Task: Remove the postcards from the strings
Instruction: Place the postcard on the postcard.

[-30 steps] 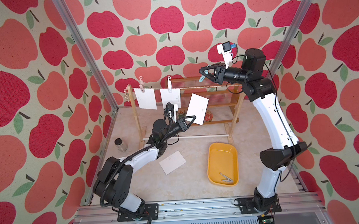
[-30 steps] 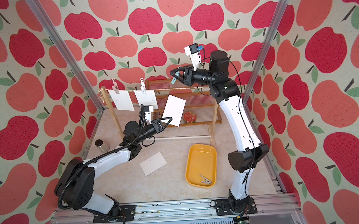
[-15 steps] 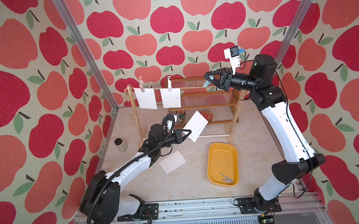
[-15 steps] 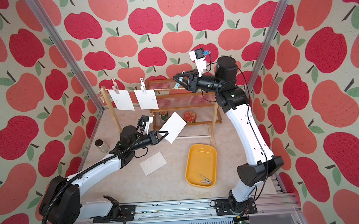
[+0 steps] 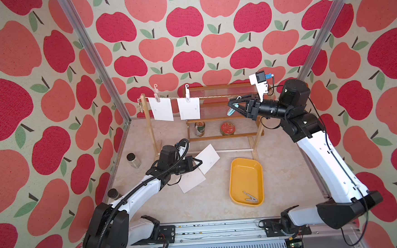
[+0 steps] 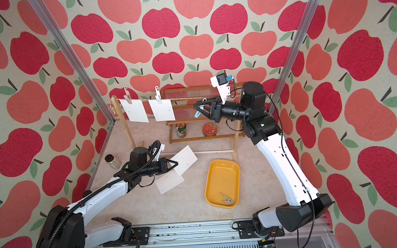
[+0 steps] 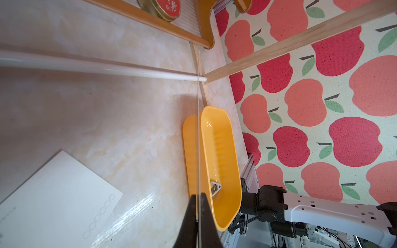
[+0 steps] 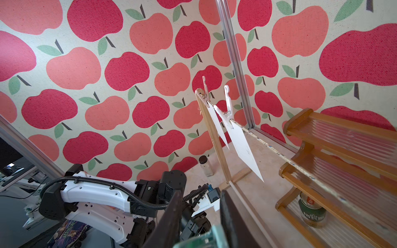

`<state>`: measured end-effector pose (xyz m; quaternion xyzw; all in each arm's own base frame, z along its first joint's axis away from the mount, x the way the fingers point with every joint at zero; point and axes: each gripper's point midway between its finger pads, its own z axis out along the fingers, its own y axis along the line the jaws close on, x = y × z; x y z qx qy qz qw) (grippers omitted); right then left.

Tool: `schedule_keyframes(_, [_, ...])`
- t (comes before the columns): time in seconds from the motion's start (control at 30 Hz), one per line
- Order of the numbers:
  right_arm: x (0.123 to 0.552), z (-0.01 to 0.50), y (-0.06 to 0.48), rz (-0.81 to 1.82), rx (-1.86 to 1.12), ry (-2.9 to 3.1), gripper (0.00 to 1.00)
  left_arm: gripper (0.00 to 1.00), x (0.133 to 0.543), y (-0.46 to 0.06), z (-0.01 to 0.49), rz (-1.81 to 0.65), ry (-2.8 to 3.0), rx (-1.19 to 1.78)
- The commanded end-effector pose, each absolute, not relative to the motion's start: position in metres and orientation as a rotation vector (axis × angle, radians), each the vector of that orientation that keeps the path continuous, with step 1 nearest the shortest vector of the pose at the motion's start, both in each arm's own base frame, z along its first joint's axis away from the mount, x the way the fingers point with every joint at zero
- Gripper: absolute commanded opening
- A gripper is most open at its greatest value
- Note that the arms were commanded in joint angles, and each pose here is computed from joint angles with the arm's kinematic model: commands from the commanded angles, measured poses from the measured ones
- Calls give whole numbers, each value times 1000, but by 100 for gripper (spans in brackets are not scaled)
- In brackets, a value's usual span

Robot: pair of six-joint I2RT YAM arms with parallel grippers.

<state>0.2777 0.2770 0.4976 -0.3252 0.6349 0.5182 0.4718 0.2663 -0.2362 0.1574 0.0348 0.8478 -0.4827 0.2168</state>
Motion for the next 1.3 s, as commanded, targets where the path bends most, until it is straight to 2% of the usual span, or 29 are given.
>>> schedule_keyframes(0.0, [269,491,274,1253,-795,1551,31,0,252,-230,131,-1338,2465,81])
schedule_keyframes(0.43, [253,438,270,1287,-754,1673,31,0,230,-215,66,-1165,2788,-66])
schedule_keyframes(0.53, [250,425,268,1295,-740,1702,31,11,228,-205,57,-1067,2846,-106])
schedule_keyframes(0.63, [247,415,265,1295,-710,1722,31,33,227,-189,47,-925,2902,-177])
schedule_keyframes(0.7, [245,409,264,1305,-689,1724,31,37,226,-184,46,-892,2911,-202])
schedule_keyframes(0.83, [241,399,261,1306,-669,1749,31,54,231,-175,48,-814,2894,-247])
schedule_keyframes(1.07, [231,375,249,1248,-647,1825,31,66,240,-153,66,-636,2830,-277])
schedule_keyframes(1.27, [228,349,240,1200,-616,1904,31,66,254,-152,99,-660,2673,-239])
